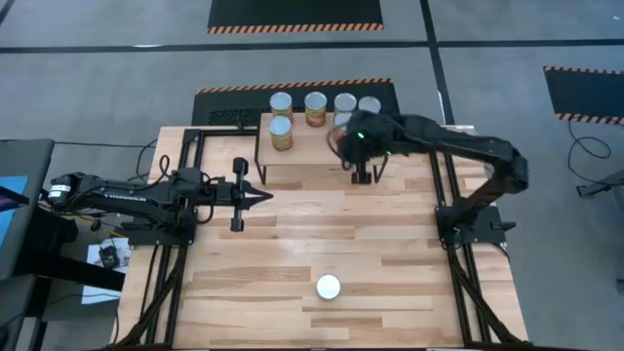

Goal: Pick and place cans onto a shelf
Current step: Put the canned corn on the shelf

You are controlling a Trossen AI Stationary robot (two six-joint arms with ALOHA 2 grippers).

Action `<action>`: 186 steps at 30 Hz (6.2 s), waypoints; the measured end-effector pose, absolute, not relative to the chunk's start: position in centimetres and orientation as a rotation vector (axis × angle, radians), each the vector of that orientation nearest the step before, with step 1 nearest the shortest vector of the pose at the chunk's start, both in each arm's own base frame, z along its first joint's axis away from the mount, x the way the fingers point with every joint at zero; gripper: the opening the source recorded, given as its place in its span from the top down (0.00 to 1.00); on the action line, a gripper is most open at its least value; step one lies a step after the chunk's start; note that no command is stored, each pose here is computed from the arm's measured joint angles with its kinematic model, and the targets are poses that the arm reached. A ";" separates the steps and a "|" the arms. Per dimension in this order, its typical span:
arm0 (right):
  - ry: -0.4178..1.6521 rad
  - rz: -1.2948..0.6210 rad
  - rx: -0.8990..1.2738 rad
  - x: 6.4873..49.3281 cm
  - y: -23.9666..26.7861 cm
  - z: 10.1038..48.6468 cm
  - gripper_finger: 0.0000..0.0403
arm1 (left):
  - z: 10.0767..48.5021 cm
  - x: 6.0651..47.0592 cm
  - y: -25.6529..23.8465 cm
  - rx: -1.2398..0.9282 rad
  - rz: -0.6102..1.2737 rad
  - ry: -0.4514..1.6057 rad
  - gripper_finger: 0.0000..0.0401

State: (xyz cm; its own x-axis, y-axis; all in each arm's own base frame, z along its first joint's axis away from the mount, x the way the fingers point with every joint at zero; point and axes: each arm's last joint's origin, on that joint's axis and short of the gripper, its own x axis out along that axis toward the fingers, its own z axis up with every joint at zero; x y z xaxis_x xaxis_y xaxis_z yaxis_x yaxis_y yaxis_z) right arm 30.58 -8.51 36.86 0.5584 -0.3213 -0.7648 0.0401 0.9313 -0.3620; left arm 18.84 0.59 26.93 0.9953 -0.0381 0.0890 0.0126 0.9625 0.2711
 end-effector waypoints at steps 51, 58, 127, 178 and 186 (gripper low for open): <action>0.092 0.081 -0.067 20.9 -0.9 19.8 0.98 | 19.1 34.9 -18.9 0.550 -0.373 0.514 0.77; 0.078 0.068 -0.073 20.9 0.1 19.9 0.98 | 18.0 35.0 -18.7 0.556 -0.349 0.557 0.77; 0.043 0.014 -0.137 21.0 -0.8 20.3 0.97 | 33.7 35.7 13.4 0.042 0.631 0.618 1.00; 0.048 0.015 -0.127 21.0 -0.8 20.2 0.97 | 36.6 36.0 14.3 0.105 0.592 0.646 0.96; 0.043 0.037 -0.121 21.0 -0.3 20.3 0.97 | 34.9 36.0 15.6 0.068 0.613 0.734 1.00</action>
State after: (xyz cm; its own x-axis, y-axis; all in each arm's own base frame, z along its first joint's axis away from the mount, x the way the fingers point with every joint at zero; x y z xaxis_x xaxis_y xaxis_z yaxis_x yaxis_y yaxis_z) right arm 20.97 -0.33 20.27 0.9984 0.0347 -0.0455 -0.0400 0.9919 -0.1203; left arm 36.04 15.63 34.89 0.5766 0.5463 -0.6076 -0.4998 0.8241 0.2666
